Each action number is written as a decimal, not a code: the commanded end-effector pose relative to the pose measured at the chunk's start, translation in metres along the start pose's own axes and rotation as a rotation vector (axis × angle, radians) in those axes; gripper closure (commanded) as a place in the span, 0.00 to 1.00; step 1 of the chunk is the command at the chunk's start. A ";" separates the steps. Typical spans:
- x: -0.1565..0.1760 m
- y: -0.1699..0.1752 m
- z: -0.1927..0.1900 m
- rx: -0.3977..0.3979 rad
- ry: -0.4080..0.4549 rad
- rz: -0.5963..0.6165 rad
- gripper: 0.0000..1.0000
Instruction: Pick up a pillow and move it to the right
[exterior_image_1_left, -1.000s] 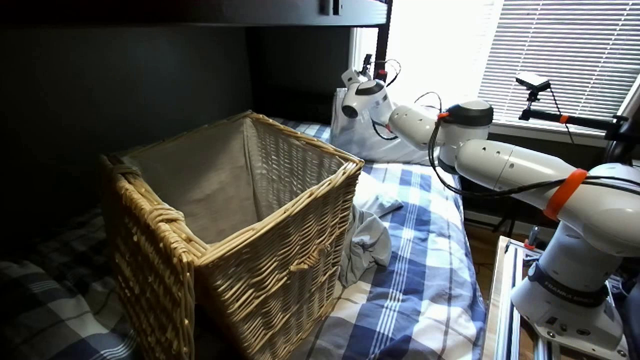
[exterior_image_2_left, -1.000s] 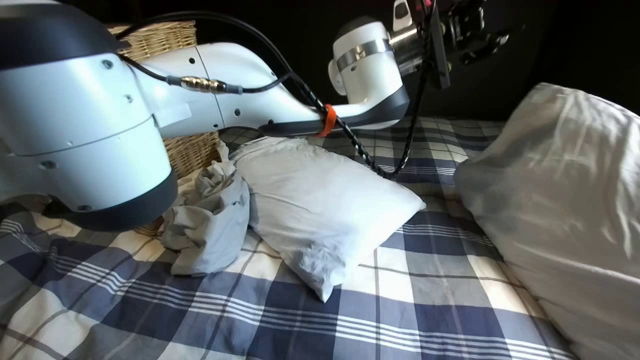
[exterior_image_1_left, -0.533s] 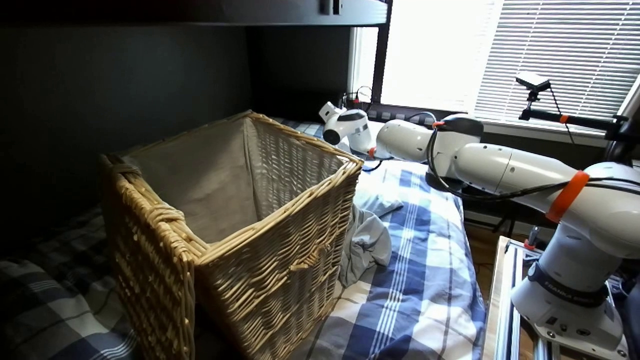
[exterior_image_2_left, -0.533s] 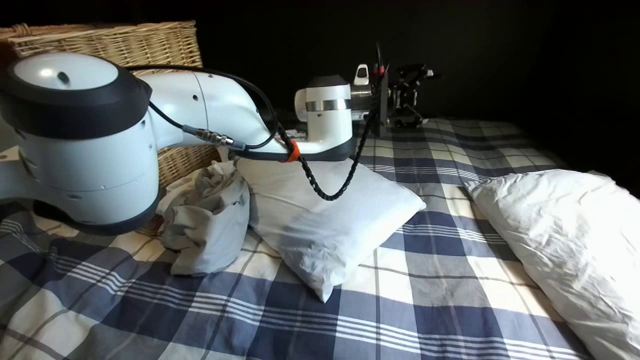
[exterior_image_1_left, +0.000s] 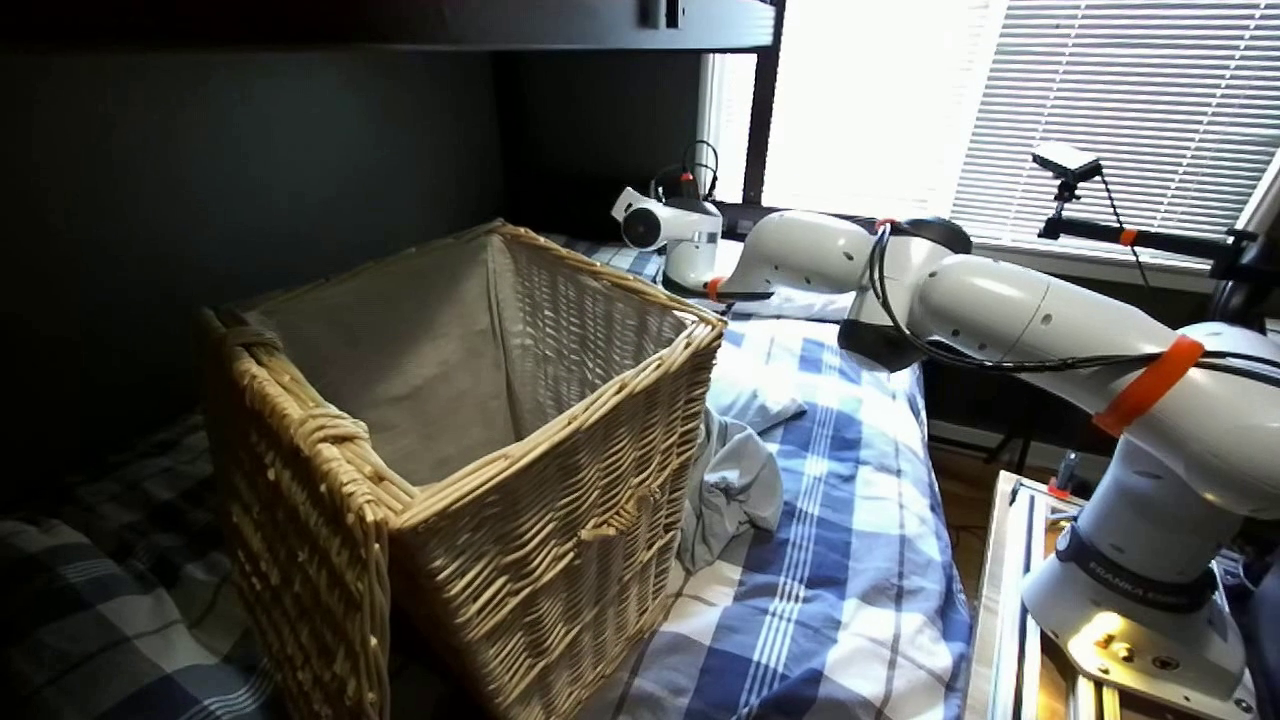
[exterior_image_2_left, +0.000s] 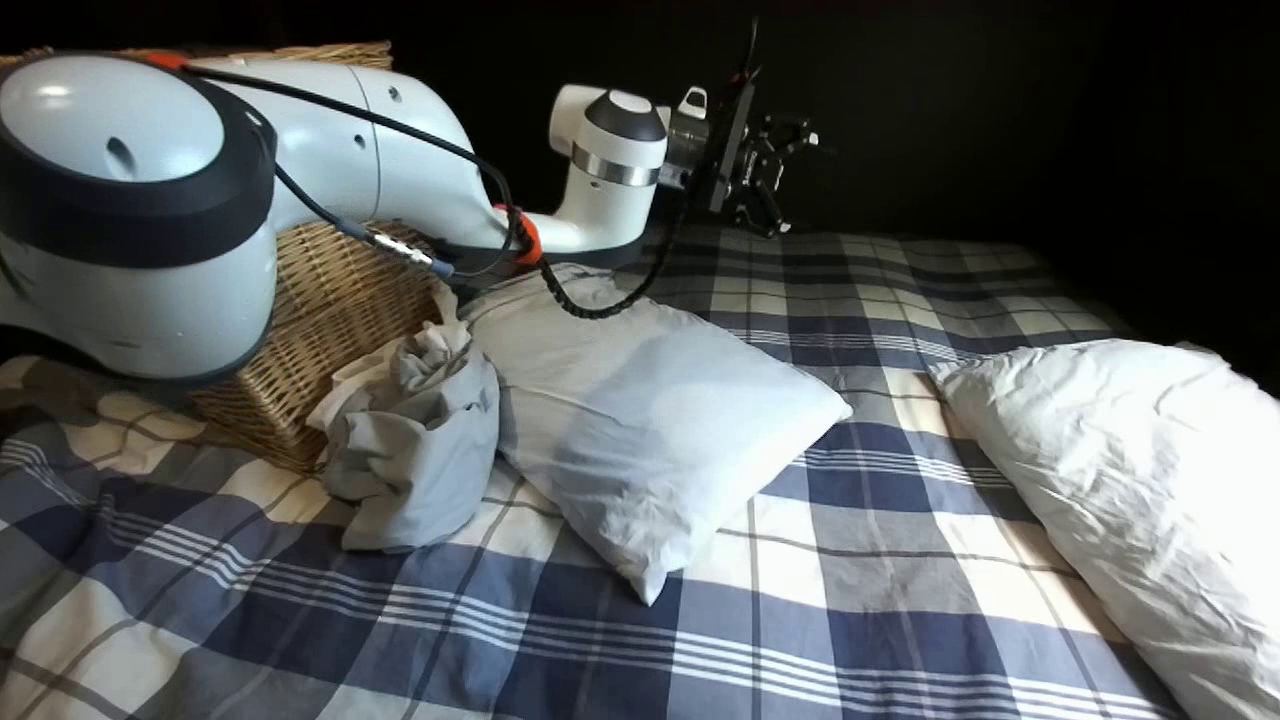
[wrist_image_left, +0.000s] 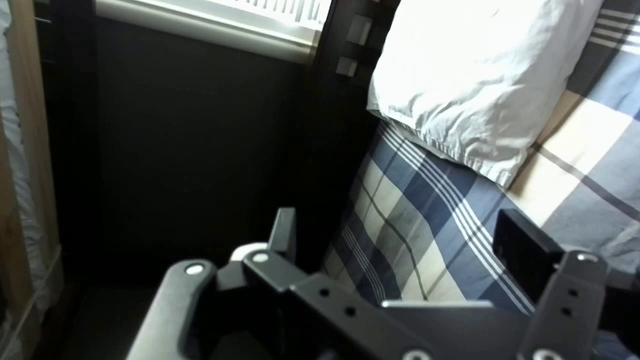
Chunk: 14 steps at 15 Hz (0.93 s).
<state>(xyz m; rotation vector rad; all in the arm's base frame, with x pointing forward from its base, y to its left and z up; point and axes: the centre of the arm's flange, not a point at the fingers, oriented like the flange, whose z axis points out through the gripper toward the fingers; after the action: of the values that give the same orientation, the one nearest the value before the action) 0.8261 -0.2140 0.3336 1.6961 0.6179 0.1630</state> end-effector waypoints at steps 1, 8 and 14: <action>-0.024 0.046 -0.023 0.184 0.047 0.012 0.00; -0.091 0.059 -0.038 0.328 0.364 0.099 0.00; -0.064 0.076 -0.002 0.319 0.512 0.111 0.00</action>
<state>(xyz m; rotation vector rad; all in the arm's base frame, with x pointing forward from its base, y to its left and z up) 0.7937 -0.2504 0.4207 2.0137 0.9690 0.6211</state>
